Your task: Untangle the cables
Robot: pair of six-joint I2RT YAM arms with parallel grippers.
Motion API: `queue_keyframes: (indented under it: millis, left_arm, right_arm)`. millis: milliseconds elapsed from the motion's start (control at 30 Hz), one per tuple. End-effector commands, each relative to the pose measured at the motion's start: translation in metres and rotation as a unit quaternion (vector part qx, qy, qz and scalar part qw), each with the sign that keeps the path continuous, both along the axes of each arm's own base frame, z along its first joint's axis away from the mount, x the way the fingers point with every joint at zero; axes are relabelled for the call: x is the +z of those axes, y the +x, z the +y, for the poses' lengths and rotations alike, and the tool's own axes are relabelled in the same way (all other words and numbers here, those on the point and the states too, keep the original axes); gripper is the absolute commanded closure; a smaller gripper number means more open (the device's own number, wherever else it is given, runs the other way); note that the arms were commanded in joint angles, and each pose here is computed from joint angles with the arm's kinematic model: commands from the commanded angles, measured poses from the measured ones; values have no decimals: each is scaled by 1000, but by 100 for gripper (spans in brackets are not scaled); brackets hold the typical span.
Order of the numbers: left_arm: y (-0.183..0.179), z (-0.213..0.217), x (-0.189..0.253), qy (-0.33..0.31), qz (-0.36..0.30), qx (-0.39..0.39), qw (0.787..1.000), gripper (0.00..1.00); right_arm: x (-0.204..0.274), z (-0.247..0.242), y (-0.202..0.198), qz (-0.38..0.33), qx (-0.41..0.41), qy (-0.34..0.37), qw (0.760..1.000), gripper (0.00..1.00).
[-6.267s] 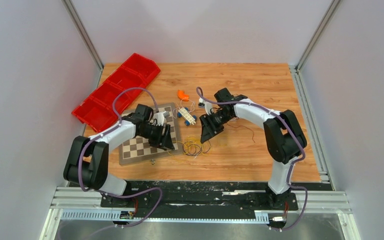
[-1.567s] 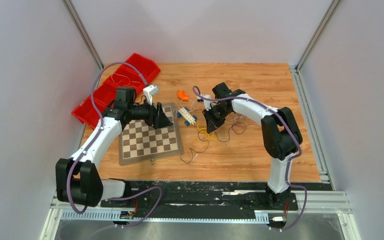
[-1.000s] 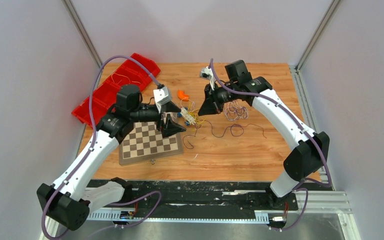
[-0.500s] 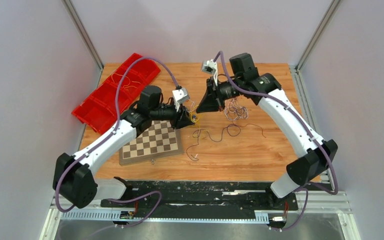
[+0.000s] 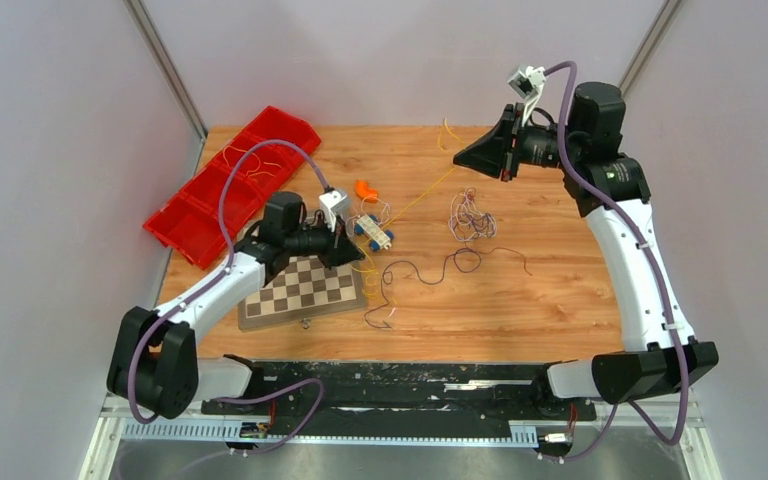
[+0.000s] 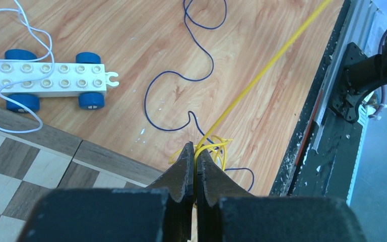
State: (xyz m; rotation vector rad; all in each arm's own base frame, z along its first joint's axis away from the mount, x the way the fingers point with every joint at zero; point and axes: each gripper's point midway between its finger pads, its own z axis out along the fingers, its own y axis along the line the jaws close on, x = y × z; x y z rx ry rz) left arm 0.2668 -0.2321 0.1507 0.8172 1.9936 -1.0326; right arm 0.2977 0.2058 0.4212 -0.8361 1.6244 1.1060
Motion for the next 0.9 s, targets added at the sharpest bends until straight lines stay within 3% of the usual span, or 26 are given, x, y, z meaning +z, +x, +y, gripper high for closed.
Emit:
queue_keyframes:
  millis: [0,200,233,367,433,567,867]
  left_arm:
    - [-6,7,17,-2,-14,1,1000,100]
    - [-14,-3,111,-77,-80,-17,994,100]
    - [-14,-4,133,-89,-96,-18,991,100]
    - [-12,-7,173,-130,-65,13,989,100]
    - [-5,-9,181,-144,-40,36,988,100]
    - [4,-13,197,-182,-12,64,981,100]
    - [16,-16,230,-248,18,80,965,100]
  right_arm:
    - [27,-8,1,-49,-19,23,998,100]
    - [-44,-3,12,42,-13,4,999,100]
    - [-59,2,10,63,-1,-3,998,91]
    - [-108,32,-6,100,44,-45,993,35]
    - [-114,47,-15,99,63,-55,992,21]
    - [-122,75,-29,94,100,-67,988,11]
    - [-160,113,-32,98,107,-66,987,4]
